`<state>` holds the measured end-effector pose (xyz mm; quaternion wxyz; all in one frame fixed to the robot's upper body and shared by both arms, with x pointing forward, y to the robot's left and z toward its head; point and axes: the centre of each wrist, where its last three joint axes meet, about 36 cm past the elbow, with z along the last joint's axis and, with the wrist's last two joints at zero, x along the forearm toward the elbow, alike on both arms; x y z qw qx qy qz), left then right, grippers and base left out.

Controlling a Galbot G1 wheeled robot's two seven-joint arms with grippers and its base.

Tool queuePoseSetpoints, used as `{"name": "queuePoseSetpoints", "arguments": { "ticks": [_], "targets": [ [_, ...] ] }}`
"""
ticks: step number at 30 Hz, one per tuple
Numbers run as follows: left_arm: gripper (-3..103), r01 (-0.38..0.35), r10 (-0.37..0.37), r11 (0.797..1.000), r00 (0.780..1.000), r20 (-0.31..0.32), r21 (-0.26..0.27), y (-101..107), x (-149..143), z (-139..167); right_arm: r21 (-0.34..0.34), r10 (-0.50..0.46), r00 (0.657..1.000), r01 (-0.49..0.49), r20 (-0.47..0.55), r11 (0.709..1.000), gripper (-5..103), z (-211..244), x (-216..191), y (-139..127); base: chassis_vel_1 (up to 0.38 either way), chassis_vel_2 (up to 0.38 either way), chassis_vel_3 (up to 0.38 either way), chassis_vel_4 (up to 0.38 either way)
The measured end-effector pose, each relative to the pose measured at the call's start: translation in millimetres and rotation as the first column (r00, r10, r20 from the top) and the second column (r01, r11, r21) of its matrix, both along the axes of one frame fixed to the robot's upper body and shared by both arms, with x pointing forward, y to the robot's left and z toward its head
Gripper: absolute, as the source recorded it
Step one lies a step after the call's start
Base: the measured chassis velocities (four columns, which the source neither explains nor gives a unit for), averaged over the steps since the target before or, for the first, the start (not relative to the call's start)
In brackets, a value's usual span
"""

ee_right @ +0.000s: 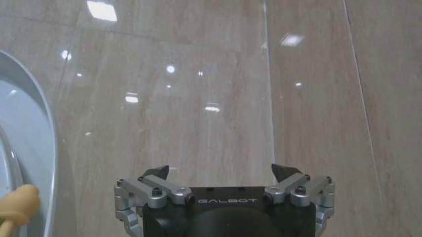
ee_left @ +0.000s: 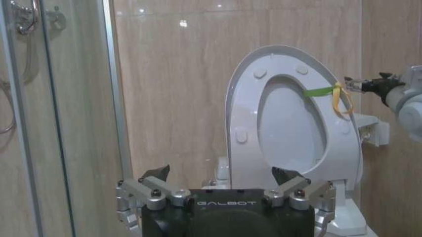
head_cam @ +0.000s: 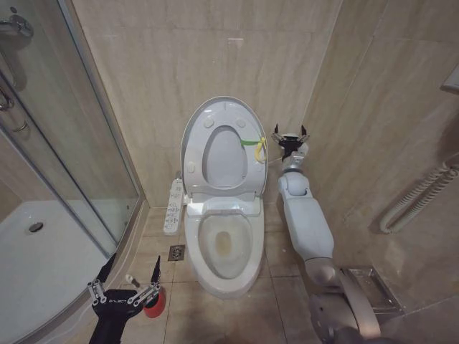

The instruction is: Open the toilet lid, clean the toilet bowl with a toilet brush, close the toilet lid, and flush.

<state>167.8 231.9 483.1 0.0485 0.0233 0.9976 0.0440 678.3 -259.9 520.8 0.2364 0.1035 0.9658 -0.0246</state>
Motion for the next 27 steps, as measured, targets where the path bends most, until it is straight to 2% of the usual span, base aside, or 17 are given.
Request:
{"name": "queuePoseSetpoints", "arguments": {
  "ticks": [6,17,27],
  "targets": [
    [100,0.0,0.0,1.0,1.0,0.0,0.0,0,0,0,0.004,0.001,1.0,-0.001,0.006,1.0,100,1,-2,-1,-0.041,0.035,0.038,-0.045],
    [100,0.0,0.0,1.0,1.0,0.0,0.0,0,0,0,-0.005,-0.005,1.0,0.005,0.016,1.0,100,-2,-6,-10,-0.171,0.187,0.174,-0.185],
    [100,0.0,0.0,1.0,1.0,0.0,0.0,0,0,0,-0.009,0.054,0.998,-0.054,0.015,0.999,100,-2,-47,-17,-0.079,0.074,0.066,-0.055]
  ]
}}
